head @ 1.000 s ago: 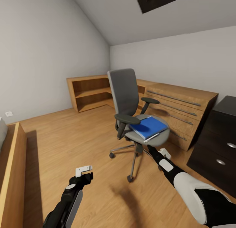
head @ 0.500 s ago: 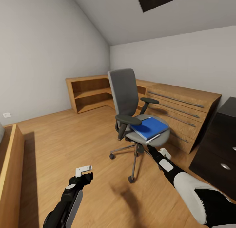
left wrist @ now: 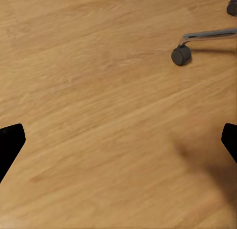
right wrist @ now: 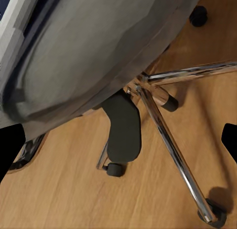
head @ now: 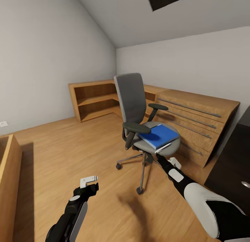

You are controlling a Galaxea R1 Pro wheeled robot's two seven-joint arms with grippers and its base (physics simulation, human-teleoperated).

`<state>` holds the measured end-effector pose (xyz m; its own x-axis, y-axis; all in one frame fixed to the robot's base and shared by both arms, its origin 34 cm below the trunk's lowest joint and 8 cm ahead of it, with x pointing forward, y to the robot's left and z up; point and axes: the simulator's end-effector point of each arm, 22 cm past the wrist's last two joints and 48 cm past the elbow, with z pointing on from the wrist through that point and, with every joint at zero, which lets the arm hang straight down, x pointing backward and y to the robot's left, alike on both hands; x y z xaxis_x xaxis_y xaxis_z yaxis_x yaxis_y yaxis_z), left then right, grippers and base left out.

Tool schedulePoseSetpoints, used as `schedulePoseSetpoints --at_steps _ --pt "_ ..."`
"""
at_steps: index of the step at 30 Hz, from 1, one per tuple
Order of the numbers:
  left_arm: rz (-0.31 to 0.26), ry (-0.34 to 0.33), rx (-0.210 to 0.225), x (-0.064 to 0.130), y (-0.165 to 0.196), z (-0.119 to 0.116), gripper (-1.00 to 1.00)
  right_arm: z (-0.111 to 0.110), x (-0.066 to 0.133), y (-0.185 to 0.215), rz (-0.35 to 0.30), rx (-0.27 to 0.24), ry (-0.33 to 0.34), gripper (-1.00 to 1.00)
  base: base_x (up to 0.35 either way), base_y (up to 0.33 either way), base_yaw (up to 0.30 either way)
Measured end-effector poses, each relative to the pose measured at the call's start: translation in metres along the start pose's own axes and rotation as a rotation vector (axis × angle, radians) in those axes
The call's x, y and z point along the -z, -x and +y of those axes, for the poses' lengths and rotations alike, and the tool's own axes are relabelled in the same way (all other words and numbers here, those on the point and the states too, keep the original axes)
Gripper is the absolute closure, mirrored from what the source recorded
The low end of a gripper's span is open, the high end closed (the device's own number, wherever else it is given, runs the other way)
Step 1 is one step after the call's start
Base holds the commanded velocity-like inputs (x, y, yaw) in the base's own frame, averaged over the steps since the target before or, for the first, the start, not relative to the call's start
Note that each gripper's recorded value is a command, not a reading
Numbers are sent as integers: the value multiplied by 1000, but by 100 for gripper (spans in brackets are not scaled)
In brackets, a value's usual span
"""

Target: In the bedroom, organize the workspace by keeping the computer under the desk, ensuring the monitor is on the desk, placing the keyboard on the desk next to the monitor, placing the mouse on the desk next to the keyboard, moving the folder from the swivel chair onto the desk next to the mouse, stacking the notebook on top of the folder with the pen on top of the notebook, and positioning the swivel chair next to the desk.

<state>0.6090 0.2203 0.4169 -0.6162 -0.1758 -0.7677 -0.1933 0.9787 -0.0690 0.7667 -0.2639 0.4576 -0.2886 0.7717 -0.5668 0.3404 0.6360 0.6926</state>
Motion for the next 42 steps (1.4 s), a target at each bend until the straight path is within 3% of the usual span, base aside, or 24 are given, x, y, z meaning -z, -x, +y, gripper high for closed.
schedulePoseSetpoints --at_steps 23,42 --pt "17 2 -4 -2 -7 1 -100 0 0 0 0 -1 1 -100 118 0 0" --pt "21 2 -5 -2 -8 0 -100 -1 0 1 -1 -1 0 -100 -248 0 0"
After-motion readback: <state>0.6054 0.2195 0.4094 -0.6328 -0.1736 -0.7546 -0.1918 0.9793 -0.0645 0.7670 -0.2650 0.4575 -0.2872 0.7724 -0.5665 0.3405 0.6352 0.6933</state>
